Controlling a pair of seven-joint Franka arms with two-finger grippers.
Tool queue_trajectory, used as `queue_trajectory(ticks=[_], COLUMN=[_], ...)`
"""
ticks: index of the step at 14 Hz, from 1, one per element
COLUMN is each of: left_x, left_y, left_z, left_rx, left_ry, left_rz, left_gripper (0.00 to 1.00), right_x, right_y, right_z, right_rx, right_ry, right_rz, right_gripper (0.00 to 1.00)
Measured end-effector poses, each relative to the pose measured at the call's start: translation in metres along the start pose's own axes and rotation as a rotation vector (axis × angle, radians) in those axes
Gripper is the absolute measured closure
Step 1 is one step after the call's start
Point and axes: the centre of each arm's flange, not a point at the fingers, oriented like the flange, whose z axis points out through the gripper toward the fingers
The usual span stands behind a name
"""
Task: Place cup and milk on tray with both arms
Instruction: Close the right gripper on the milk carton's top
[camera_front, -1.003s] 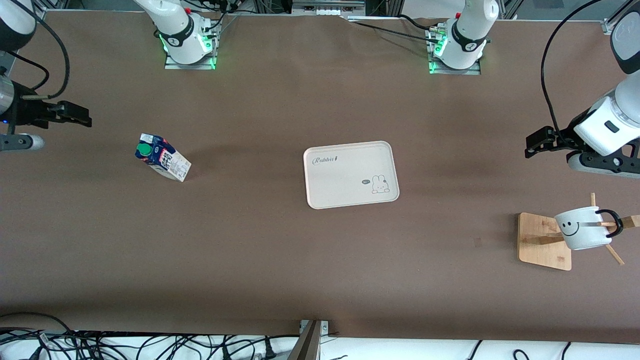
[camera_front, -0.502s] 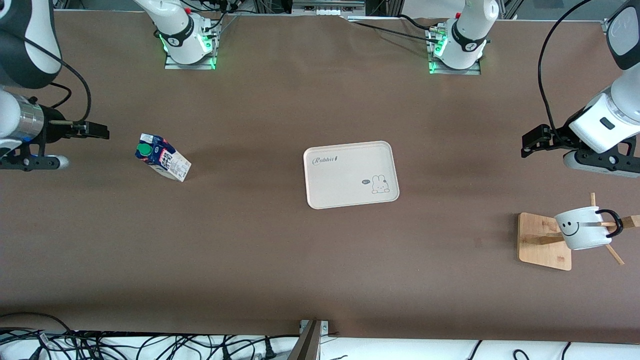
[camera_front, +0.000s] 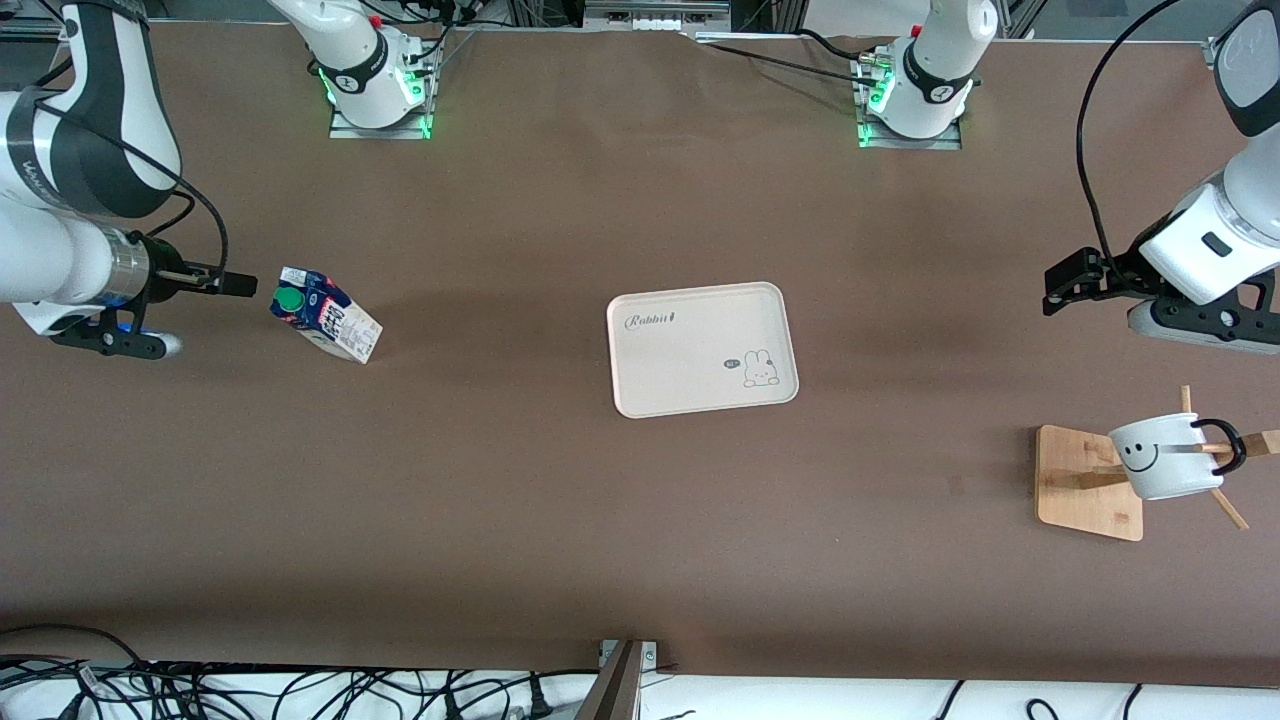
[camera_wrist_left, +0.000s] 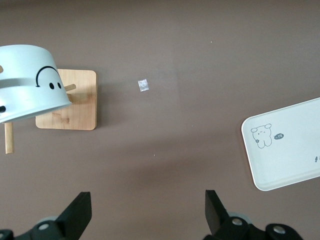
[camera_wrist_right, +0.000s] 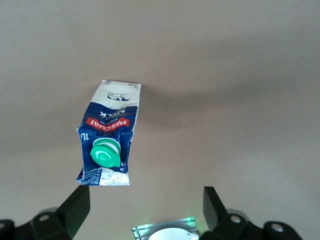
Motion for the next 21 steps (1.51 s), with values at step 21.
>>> queue_trajectory(ticks=[21], left_x=[0.000], left_y=[-0.001], left_z=[0.000], left_rx=[0.000], left_ry=[0.000], left_rz=[-0.002], left_gripper=[0.00], right_x=[-0.001], right_y=[-0.049], right_z=[0.076], right_rx=[-0.010], right_ry=[-0.009], right_rz=[0.032], right_gripper=[0.00])
